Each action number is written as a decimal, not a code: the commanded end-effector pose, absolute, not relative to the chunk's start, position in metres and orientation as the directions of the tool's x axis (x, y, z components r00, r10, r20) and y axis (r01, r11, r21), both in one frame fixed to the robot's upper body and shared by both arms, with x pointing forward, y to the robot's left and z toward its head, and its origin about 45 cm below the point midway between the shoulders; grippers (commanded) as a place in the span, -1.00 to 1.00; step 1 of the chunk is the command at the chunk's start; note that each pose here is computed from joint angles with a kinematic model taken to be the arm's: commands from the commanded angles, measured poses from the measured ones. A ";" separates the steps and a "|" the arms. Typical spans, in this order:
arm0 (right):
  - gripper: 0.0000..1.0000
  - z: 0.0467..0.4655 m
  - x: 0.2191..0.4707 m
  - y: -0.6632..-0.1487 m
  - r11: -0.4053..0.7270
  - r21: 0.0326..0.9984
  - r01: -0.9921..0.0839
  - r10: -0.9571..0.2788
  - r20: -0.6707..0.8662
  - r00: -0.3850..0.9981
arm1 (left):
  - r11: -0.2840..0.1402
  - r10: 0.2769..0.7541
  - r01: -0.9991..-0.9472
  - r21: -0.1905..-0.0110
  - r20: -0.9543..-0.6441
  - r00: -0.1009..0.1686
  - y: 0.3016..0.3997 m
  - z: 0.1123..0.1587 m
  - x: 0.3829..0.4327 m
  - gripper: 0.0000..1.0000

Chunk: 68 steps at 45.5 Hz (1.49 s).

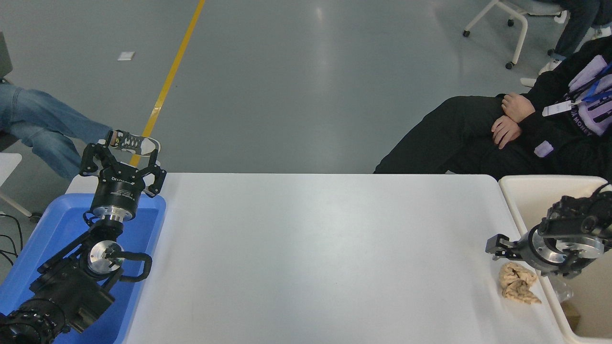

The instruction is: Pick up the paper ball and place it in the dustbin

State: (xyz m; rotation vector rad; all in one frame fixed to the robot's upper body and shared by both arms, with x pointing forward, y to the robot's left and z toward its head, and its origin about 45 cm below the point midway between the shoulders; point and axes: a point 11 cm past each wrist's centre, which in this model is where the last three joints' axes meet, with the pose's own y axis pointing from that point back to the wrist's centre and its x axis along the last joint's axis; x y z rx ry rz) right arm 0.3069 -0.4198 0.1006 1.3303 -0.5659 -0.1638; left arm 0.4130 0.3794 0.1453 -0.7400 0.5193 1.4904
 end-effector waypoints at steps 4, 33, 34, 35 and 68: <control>1.00 0.079 0.299 -0.441 0.296 0.930 -0.217 -0.464 0.339 0.818 | -0.067 0.694 -0.991 -0.120 -0.719 0.040 0.3794 0.1453 0.4130 0.98; 1.00 0.068 0.292 -0.432 0.283 0.937 -0.205 -0.485 0.324 0.812 | -0.067 0.694 -0.991 -0.120 -0.719 0.040 0.3794 0.1453 0.4130 0.98; 1.00 0.068 0.292 -0.432 0.282 0.937 -0.205 -0.487 0.324 0.811 | -0.067 0.694 -0.991 -0.120 -0.719 0.040 0.3794 0.1453 0.4130 0.98; 1.00 0.068 0.292 -0.431 0.281 0.938 -0.204 -0.488 0.323 0.811 | -0.067 0.694 -0.991 -0.120 -0.719 0.040 0.3794 0.1453 0.4130 0.98; -1.00 0.063 0.285 -0.422 0.229 0.959 -0.169 -0.606 0.276 0.746 | -0.067 0.694 -0.991 -0.120 -0.719 0.040 0.3794 0.1453 0.4130 0.98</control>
